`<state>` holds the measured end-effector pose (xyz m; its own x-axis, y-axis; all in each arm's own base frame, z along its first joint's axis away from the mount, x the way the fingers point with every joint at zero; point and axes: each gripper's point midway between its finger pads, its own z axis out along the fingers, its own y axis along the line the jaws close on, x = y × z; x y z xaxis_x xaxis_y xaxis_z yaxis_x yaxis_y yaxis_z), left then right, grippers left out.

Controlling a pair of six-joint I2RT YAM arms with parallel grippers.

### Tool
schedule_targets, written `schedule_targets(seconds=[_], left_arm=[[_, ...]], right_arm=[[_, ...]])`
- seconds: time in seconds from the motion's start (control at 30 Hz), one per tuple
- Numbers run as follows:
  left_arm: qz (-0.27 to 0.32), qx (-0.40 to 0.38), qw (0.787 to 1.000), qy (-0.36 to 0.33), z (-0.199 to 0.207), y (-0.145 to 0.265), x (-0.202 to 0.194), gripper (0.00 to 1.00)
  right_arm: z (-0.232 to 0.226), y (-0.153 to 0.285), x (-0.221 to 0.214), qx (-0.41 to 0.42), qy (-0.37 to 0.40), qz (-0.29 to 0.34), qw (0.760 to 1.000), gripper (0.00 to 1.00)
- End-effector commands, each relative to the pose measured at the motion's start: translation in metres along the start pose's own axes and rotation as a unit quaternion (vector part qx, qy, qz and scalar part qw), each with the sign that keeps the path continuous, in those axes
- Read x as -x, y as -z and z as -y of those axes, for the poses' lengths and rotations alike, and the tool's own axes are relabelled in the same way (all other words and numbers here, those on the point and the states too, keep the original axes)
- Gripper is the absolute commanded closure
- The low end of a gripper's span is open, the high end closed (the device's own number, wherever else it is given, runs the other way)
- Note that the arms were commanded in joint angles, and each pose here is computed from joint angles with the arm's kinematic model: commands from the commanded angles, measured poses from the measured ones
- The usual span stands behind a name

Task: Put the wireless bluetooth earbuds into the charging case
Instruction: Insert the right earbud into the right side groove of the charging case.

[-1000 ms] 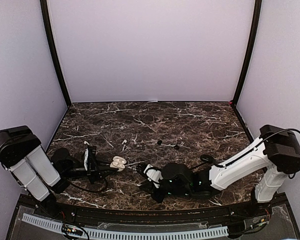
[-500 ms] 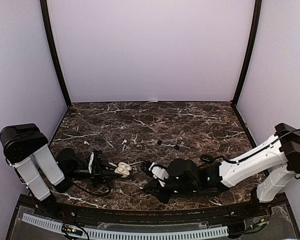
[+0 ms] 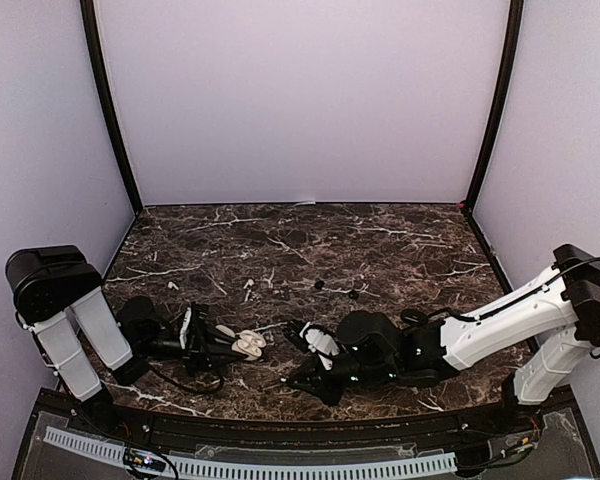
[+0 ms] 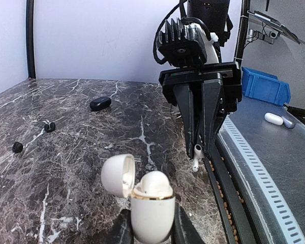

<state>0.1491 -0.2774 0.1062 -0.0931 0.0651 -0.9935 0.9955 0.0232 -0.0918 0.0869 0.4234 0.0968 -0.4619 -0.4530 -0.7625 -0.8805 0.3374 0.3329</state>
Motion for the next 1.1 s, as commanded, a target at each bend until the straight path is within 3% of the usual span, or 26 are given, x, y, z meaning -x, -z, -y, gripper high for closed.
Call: schedule_targets(seconds=[0.0, 0.37, 1.07], left_arm=[[0.065, -0.024, 0.993, -0.1, 0.01, -0.001, 0.038, 1.0], [0.059, -0.057, 0.989, -0.123, 0.023, -0.004, 0.032, 1.0], [0.06, -0.064, 0.988, -0.129, 0.027, -0.003, 0.032, 1.0]], right_arm=[[-0.012, 0.005, 0.026, 0.032, -0.015, 0.029, 0.999, 1.0], [-0.014, 0.003, 0.062, 0.059, -0.046, 0.059, 0.995, 1.0], [-0.007, -0.021, 0.057, 0.072, -0.08, 0.029, 0.994, 1.0]])
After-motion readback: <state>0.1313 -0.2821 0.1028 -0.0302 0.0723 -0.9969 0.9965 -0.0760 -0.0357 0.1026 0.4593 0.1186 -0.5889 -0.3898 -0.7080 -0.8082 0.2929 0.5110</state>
